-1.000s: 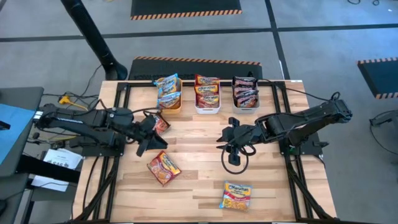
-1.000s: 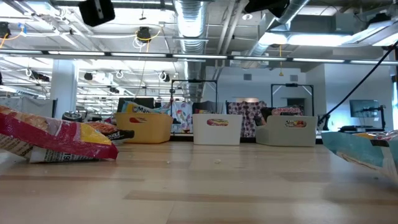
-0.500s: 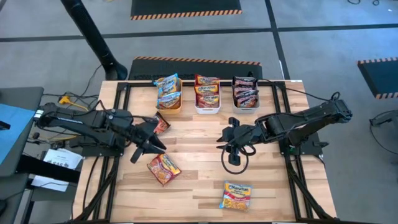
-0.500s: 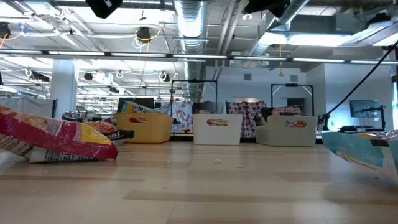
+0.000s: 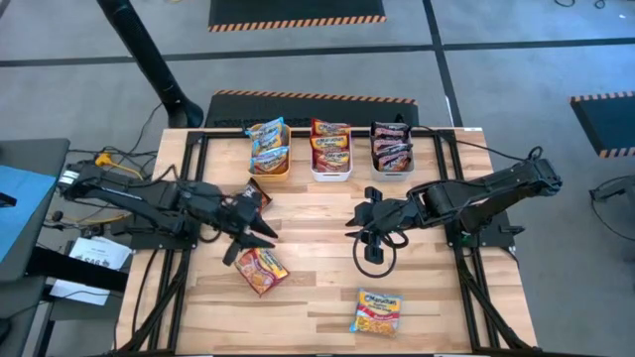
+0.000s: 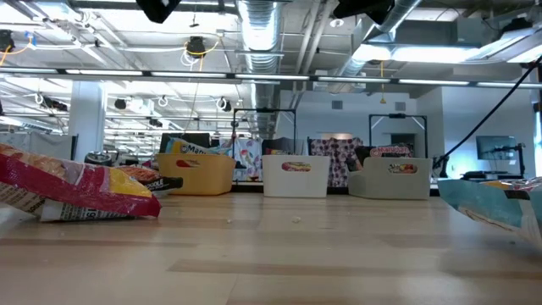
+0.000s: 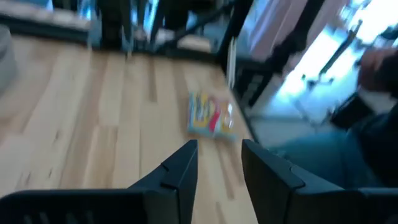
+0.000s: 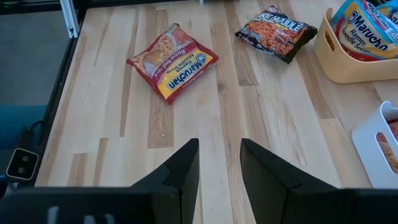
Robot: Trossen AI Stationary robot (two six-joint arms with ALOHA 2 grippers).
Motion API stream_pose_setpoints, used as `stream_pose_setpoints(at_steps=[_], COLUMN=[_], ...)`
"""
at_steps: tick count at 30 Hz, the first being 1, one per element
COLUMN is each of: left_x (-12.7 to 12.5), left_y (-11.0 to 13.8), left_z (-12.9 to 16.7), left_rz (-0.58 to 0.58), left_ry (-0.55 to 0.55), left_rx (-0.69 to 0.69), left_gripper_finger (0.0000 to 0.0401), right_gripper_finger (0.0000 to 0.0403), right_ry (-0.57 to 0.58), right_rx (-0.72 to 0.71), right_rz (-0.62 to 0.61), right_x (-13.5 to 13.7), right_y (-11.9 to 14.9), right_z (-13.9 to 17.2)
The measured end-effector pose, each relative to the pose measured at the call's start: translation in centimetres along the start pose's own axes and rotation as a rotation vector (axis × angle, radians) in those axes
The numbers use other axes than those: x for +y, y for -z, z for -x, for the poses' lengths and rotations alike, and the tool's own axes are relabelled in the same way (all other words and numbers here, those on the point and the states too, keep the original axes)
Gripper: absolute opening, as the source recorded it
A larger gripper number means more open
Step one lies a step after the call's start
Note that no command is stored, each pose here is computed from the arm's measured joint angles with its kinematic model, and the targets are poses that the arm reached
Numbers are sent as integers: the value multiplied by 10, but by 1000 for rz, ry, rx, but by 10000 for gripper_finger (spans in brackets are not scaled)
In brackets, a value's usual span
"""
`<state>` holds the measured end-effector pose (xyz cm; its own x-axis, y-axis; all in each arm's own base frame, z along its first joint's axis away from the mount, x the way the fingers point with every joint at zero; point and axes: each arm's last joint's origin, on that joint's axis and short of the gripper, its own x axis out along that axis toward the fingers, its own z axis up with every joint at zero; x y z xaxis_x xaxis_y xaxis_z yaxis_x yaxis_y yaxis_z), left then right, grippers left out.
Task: Sort Maruchan noodles
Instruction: Put the red noodle pack into the white bin
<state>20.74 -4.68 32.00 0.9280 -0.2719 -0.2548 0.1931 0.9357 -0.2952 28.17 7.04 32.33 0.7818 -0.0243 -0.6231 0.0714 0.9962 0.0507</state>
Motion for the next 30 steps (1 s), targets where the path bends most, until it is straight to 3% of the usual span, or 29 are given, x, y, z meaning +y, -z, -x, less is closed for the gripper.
stream_pose_setpoints(at_steps=[11, 22, 30], left_x=[-19, -20, -17], left_y=[7, 40, 66], left_z=[-32, -50, -71], left_rz=[-39, 3, 54], left_ry=[-39, -107, -93], left_rx=[410, 701, 875], left_gripper_finger=[105, 105, 105], right_gripper_finger=[141, 141, 141], right_ry=[0, 5, 21], right_rx=[0, 17, 76], right_rz=[0, 3, -8], right_x=[0, -1, -3], right_y=[0, 5, 23], right_z=[0, -3, -14])
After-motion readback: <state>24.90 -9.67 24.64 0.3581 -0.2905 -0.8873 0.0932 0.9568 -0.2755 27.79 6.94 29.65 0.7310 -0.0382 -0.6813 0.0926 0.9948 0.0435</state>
